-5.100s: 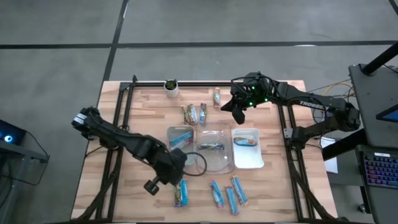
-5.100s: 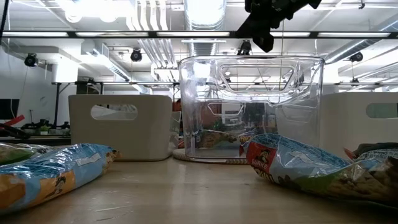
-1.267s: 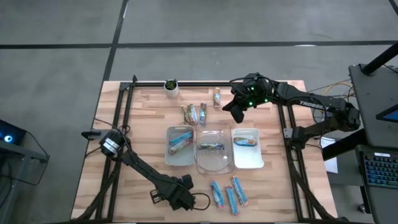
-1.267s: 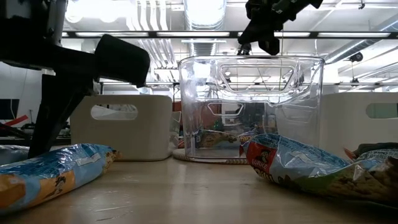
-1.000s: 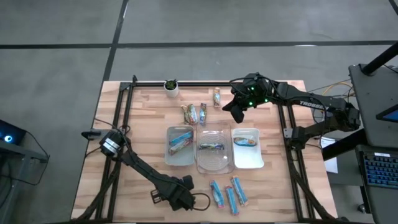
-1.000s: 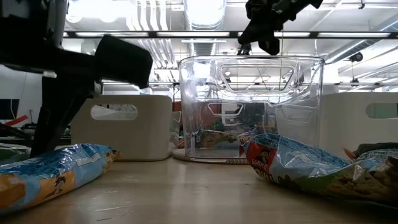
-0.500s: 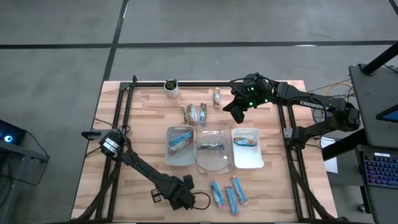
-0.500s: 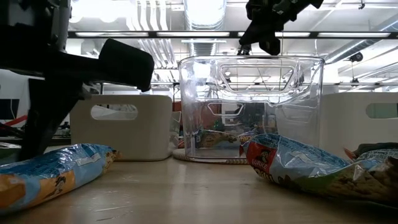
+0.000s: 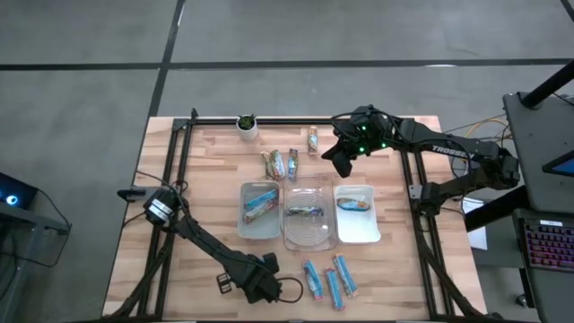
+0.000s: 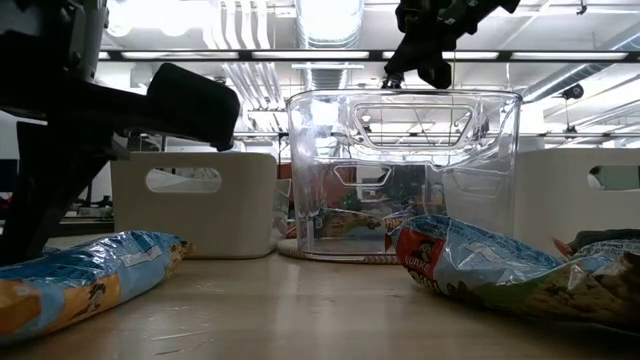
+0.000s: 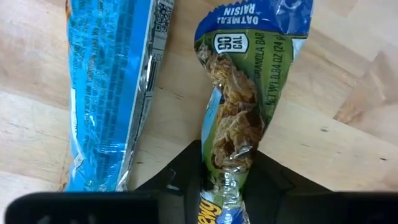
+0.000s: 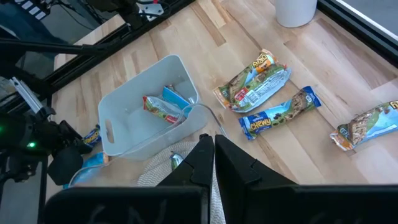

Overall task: Pick and place Granola Bars by type
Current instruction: Put the left blue granola bar into the transparent bin

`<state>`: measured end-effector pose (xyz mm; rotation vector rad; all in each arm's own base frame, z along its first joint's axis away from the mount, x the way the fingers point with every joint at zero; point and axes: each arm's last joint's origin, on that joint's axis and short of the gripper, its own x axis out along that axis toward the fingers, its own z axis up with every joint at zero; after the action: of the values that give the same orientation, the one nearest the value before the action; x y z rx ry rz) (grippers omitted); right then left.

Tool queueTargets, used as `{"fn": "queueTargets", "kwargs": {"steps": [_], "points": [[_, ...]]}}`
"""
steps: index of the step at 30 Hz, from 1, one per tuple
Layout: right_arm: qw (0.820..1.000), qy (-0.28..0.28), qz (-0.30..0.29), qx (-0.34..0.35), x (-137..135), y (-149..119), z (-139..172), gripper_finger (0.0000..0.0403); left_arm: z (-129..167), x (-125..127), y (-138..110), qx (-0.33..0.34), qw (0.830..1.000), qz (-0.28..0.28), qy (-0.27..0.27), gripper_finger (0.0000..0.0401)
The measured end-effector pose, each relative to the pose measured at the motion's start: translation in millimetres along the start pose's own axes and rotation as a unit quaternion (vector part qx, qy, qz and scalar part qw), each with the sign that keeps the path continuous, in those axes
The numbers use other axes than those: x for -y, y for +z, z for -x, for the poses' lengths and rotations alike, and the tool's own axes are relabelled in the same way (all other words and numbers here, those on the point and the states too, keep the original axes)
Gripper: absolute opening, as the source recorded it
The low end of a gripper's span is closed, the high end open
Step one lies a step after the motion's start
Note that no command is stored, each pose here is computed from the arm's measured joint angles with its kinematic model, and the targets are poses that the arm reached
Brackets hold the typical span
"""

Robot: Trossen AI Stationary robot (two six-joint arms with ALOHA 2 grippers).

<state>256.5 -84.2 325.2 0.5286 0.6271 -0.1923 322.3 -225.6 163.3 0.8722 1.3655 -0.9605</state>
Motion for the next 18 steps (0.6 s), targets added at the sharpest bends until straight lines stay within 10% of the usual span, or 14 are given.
{"fn": "queueTargets", "kwargs": {"steps": [18], "points": [[1.000, 0.004, 0.013, -0.001, 0, 0, 0, 0.0009, 54, -9, -3, -0.043, 0.998, 0.045, -0.002, 0.0078]]}}
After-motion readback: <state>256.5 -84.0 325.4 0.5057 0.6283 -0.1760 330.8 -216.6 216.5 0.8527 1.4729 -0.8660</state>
